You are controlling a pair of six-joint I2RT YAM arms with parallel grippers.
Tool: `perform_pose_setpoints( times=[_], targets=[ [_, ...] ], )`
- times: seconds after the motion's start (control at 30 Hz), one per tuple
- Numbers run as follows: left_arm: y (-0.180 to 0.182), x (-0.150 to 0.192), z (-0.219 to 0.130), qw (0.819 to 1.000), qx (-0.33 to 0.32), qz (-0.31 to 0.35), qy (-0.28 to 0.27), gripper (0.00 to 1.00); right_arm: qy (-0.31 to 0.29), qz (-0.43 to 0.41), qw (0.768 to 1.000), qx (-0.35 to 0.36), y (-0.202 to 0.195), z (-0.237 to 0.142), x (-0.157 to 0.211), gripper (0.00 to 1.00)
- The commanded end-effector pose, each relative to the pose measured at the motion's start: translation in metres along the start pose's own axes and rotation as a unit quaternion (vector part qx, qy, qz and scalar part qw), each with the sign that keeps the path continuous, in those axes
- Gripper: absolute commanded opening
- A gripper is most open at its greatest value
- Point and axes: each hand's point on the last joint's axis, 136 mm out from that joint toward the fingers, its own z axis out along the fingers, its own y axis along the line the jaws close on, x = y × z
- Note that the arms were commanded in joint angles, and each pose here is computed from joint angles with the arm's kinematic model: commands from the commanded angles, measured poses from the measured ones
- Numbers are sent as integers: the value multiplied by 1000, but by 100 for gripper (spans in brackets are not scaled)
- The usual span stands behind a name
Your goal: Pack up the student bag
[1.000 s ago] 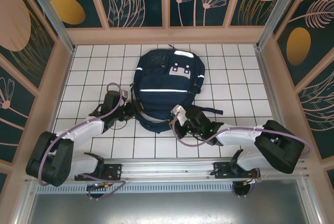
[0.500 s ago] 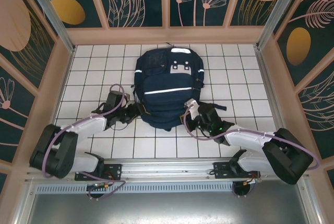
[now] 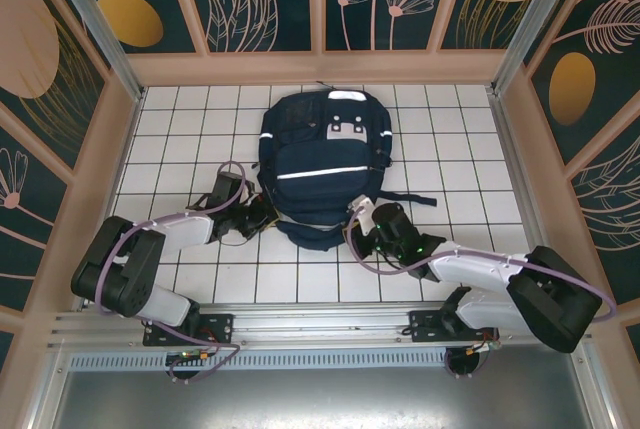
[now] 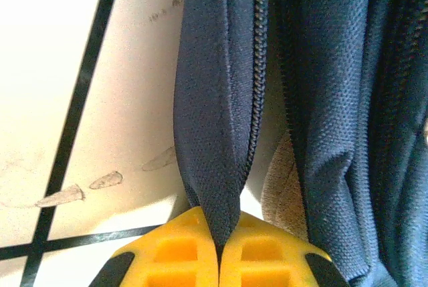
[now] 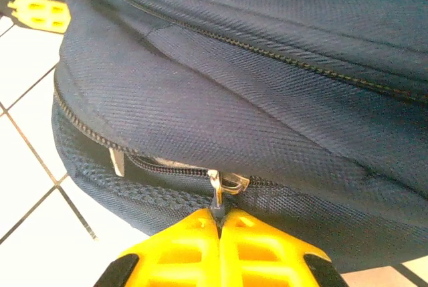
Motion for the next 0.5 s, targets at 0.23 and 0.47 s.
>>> perform_pose_setpoints(
  times=[0.23,0.47],
  targets=[
    [-41,-13,-5,997,69,20,-26,0,8,-37,996,-86,57,3,-28,0],
    [-54,-14,-7,996,88,19,-27,0,5,-10,995,-96,62,16,-39,0]
  ],
)
